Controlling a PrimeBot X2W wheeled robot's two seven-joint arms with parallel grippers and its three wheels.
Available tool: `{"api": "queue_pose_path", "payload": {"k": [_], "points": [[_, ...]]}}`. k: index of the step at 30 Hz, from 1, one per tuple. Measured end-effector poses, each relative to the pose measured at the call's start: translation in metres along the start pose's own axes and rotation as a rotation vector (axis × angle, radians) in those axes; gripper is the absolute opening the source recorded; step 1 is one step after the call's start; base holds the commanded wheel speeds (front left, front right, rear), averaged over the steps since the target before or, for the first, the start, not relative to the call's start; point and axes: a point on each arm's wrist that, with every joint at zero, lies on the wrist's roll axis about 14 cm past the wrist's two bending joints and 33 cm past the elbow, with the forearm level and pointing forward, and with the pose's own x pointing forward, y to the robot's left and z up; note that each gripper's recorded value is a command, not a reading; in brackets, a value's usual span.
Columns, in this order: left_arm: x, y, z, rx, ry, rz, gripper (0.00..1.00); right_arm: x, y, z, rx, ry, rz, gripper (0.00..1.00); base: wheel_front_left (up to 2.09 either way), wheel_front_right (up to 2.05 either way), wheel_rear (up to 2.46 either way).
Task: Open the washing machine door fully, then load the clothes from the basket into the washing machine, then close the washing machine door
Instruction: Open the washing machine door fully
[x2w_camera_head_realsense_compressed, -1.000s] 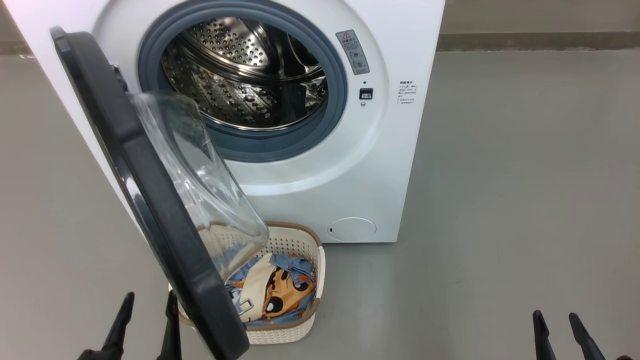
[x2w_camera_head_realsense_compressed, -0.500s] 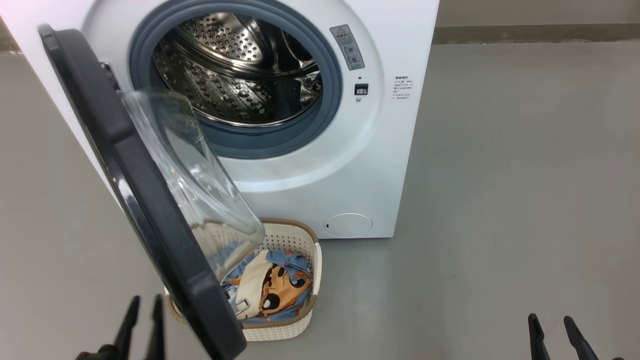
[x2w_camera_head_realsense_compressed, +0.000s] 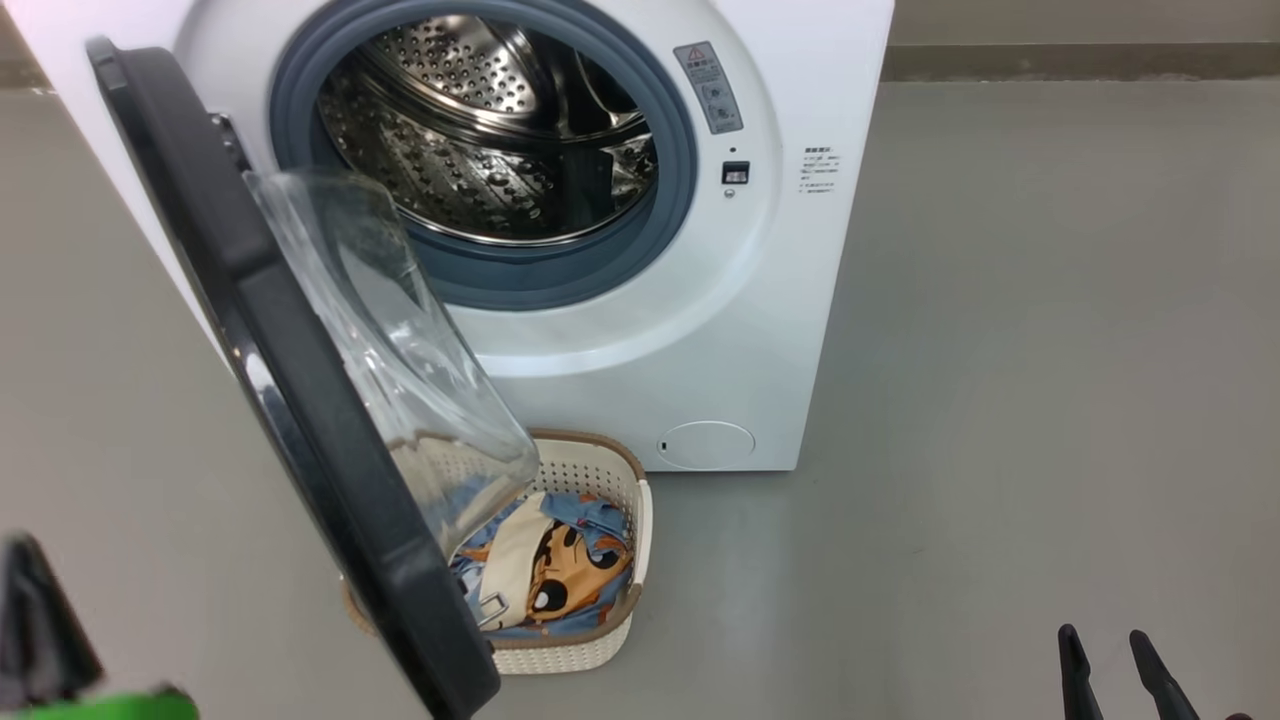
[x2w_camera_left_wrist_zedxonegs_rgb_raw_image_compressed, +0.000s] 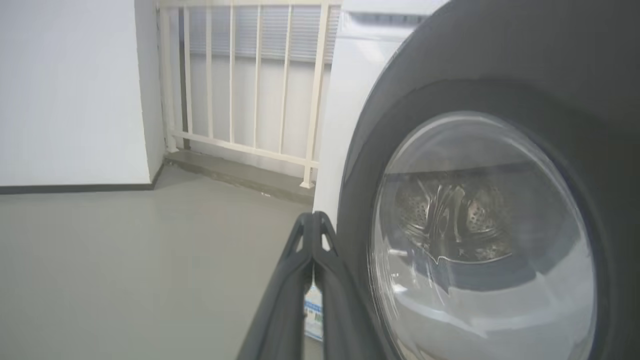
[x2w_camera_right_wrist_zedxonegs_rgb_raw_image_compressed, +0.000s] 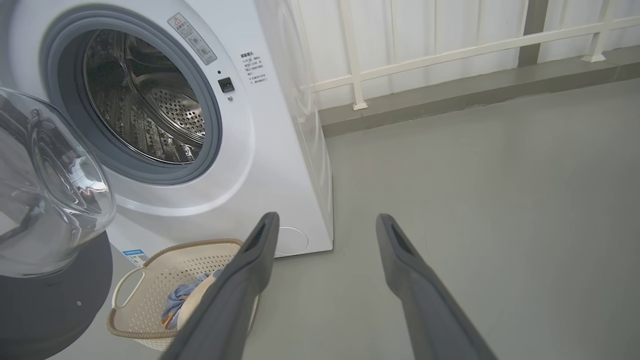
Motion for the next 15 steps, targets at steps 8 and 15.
{"api": "queue_pose_path", "payload": {"k": [8, 15], "points": [[0.017, -0.057, 0.103, -0.04, -0.319, -0.15, 0.0, 0.006, 0.006, -0.001, 0.0, 0.002, 0.02, 1.0, 0.0, 0.0, 0.0], [-0.014, -0.171, 0.15, -0.235, -0.316, -0.526, 0.0, 0.011, 0.015, -0.004, 0.002, 0.013, 0.049, 1.0, 0.0, 0.0, 0.0]]}}
